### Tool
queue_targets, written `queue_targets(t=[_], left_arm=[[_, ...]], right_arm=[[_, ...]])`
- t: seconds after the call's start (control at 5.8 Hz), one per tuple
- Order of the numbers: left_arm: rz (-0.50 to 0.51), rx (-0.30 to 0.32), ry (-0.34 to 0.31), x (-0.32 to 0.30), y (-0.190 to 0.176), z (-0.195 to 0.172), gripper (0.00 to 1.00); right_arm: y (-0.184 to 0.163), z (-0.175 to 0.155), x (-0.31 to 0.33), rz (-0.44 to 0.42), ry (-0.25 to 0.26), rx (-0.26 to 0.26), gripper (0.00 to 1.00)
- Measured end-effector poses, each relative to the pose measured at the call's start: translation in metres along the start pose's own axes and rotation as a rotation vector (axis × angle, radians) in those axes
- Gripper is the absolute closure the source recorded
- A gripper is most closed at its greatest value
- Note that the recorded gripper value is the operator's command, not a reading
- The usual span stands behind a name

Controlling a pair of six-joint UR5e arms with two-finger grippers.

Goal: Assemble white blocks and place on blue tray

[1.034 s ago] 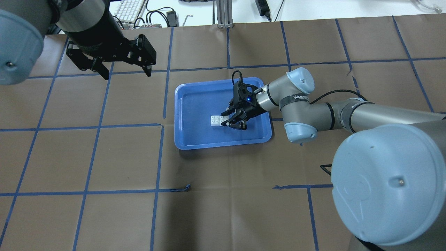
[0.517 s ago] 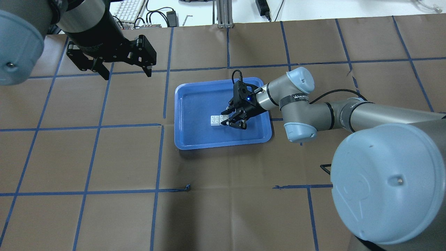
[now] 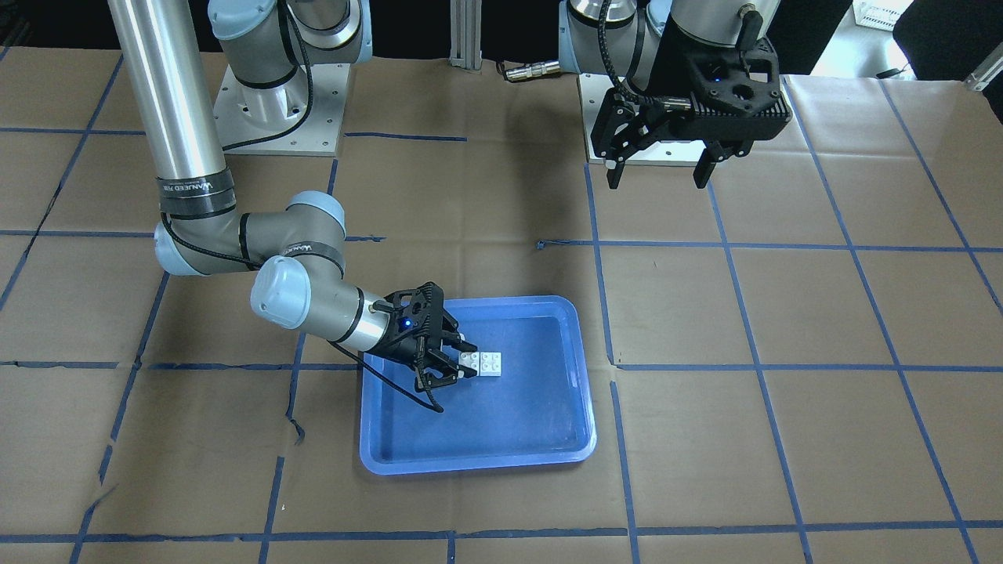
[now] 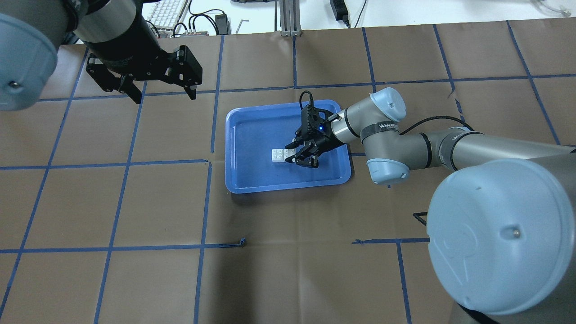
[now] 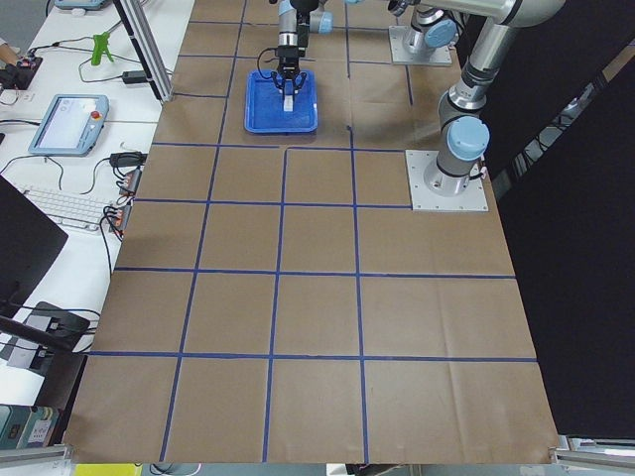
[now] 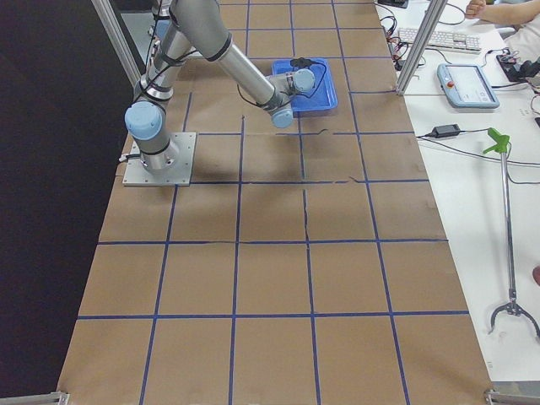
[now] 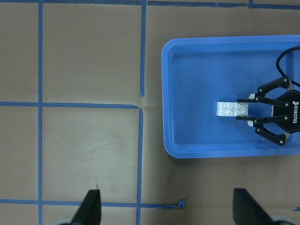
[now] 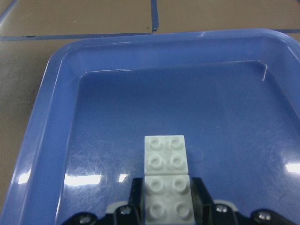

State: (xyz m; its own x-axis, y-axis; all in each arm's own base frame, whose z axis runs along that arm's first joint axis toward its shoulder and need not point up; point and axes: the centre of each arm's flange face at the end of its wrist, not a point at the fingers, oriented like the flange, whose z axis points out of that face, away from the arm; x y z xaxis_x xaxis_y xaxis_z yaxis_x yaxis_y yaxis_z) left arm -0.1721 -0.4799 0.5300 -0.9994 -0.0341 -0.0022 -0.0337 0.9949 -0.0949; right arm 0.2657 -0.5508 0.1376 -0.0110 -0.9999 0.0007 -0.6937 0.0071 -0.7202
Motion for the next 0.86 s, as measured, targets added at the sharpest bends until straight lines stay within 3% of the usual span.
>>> queue_targets(t=[0.17,0.52,0.86], left_arm=[[0.0,0.0,-0.001,0.0,0.0,0.0,0.01],[0.0,-0.001,-0.001,0.0,0.0,0.001,0.01],[0.0,-0.001,-0.001,0.0,0.0,0.001,0.01]], right_arm=[[0.0,0.0,0.0,0.001,-0.001,0.002,0.05],[-0.002,-0.002,0.001,0.006,0.002,0.003,0.0],[-0.017,-0.022,0.019,0.068,0.053,-0.021,0.0]])
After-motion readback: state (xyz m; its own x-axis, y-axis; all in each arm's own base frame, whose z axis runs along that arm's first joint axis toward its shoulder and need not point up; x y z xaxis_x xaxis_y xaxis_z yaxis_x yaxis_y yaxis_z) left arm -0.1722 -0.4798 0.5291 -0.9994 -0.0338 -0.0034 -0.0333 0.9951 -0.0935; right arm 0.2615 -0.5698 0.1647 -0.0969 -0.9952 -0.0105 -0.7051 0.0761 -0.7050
